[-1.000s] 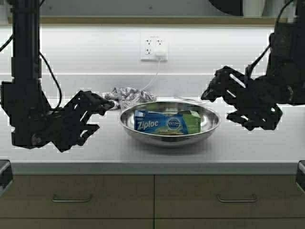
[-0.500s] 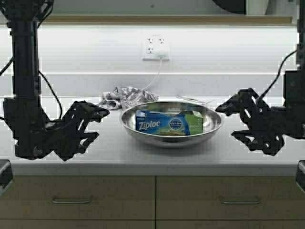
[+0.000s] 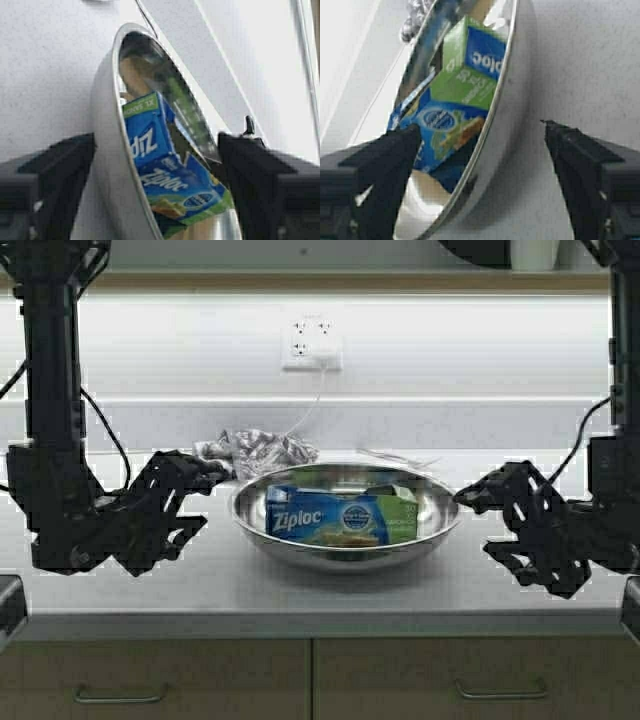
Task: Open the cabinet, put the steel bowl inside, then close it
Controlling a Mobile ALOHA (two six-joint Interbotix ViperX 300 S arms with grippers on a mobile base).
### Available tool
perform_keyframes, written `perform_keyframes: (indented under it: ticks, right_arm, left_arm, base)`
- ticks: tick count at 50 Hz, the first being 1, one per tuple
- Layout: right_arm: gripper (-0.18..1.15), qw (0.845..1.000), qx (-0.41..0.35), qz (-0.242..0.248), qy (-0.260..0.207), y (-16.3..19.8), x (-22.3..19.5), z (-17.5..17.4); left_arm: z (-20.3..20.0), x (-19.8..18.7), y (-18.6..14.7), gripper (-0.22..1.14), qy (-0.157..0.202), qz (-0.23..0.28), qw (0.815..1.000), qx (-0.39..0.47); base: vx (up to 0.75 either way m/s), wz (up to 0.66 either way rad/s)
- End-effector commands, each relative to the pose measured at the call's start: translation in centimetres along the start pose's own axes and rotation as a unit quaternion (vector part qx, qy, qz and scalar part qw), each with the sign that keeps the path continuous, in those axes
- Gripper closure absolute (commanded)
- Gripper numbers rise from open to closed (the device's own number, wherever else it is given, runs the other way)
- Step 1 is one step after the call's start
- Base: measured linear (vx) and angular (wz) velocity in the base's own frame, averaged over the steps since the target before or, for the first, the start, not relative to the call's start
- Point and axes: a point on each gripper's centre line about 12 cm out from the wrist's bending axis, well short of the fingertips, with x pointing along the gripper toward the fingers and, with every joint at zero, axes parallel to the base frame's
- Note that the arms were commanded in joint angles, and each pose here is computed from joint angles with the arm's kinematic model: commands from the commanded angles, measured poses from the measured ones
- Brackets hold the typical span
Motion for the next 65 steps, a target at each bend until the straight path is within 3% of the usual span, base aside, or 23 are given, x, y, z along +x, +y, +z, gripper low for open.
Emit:
perform_keyframes:
  ticks: [1, 15, 30, 41, 54, 60, 65]
  right_arm:
    - [-0.07, 1.0, 0.001, 0.016, -0.013, -0.1, 1.0, 0.6]
    - [-0.07, 0.998, 0.039, 0.056, 0.004, -1.2, 3.8, 0.0]
    - [-0.07, 0.996, 0.05, 0.075, -0.012, -1.5, 5.4, 0.9]
    - [-0.07, 0.995, 0.058, 0.076, -0.026, -2.0, 5.6, 2.1]
    - [-0.07, 0.991, 0.086, 0.107, -0.008, -1.8, 6.7, 2.3]
    - [-0.05, 0.989, 0.105, 0.105, -0.001, -2.0, 6.6, 2.0]
    - [0.05, 0.989, 0.108, 0.104, -0.001, -2.0, 6.6, 2.0]
  left_arm:
    - [0.7, 0.8, -0.7, -0.11, -0.013, -0.019, 1.0, 0.001]
    - [0.6, 1.4, -0.2, -0.11, -0.014, -0.019, 1.0, -0.001]
    - [0.7, 3.8, 0.4, -0.11, -0.023, -0.047, 0.996, -0.067]
    - [0.4, 4.8, 1.0, -0.11, -0.004, -0.028, 0.997, -0.068]
    - [0.3, 5.4, 1.1, -0.09, 0.004, -0.024, 0.997, -0.072]
    - [0.2, 5.4, 1.0, -0.02, 0.011, -0.027, 0.996, -0.083]
    - [0.0, 5.5, 1.0, 0.19, 0.019, -0.027, 0.996, -0.088]
  base:
    - [0.15, -0.06]
    - [0.11, -0.03]
    - [0.03, 0.02]
    - [0.01, 0.01]
    - [0.0, 0.0]
    - [0.0, 0.0]
    - [0.0, 0.0]
